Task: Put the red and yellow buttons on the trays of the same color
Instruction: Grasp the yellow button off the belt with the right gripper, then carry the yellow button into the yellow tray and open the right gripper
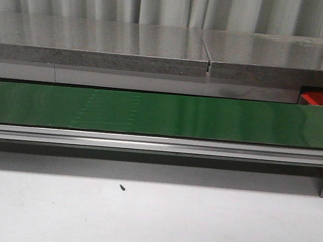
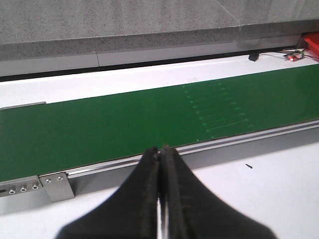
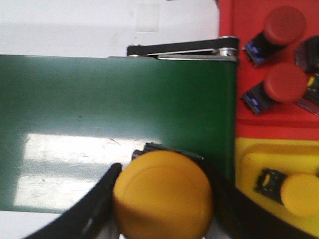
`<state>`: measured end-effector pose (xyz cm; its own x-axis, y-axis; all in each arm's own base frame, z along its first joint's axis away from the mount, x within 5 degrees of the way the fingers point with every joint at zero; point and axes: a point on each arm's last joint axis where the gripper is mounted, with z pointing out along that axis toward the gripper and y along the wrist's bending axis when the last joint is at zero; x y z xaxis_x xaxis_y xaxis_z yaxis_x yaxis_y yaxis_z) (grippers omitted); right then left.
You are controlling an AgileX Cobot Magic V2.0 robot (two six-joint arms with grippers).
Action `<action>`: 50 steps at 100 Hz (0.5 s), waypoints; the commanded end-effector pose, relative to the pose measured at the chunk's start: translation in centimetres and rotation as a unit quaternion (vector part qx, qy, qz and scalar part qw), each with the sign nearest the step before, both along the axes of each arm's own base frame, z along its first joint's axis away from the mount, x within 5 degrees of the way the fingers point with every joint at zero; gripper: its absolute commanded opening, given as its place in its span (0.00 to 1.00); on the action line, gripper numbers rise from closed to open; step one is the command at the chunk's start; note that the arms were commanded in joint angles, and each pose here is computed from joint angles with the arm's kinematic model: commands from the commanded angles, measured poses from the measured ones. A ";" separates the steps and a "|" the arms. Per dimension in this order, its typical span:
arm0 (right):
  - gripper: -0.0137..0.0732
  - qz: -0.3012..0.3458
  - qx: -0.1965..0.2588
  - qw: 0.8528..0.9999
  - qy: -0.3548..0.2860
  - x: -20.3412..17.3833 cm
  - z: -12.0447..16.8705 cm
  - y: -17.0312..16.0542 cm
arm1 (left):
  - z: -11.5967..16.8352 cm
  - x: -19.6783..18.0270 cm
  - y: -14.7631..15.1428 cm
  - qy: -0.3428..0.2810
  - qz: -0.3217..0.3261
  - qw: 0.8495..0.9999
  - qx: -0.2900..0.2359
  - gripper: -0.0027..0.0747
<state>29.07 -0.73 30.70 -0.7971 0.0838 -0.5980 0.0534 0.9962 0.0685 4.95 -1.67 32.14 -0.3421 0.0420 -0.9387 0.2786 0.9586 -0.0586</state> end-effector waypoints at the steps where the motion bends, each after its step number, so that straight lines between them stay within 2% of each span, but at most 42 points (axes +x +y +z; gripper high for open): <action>1: 0.26 -0.028 -0.007 0.998 -0.061 -1.2 2.2 -1.5 | 1.3 0.1 -0.1 -0.039 -0.002 0.999 -0.022 0.01; 24: 0.26 -0.109 -0.012 0.991 -0.082 -3.9 2.2 -5.2 | 1.3 0.1 -0.1 -0.039 -0.002 0.999 -0.022 0.01; 50: 0.26 -0.197 -0.020 0.978 -0.068 -6.1 0.7 -9.3 | 1.3 0.1 -0.1 -0.039 -0.002 0.999 -0.022 0.01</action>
<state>23.47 -8.74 30.06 -0.7049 0.3355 -0.6250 0.3795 0.9227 0.0672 4.95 -1.67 32.14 -0.3421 0.0420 -0.9387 0.2786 0.9586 -0.0586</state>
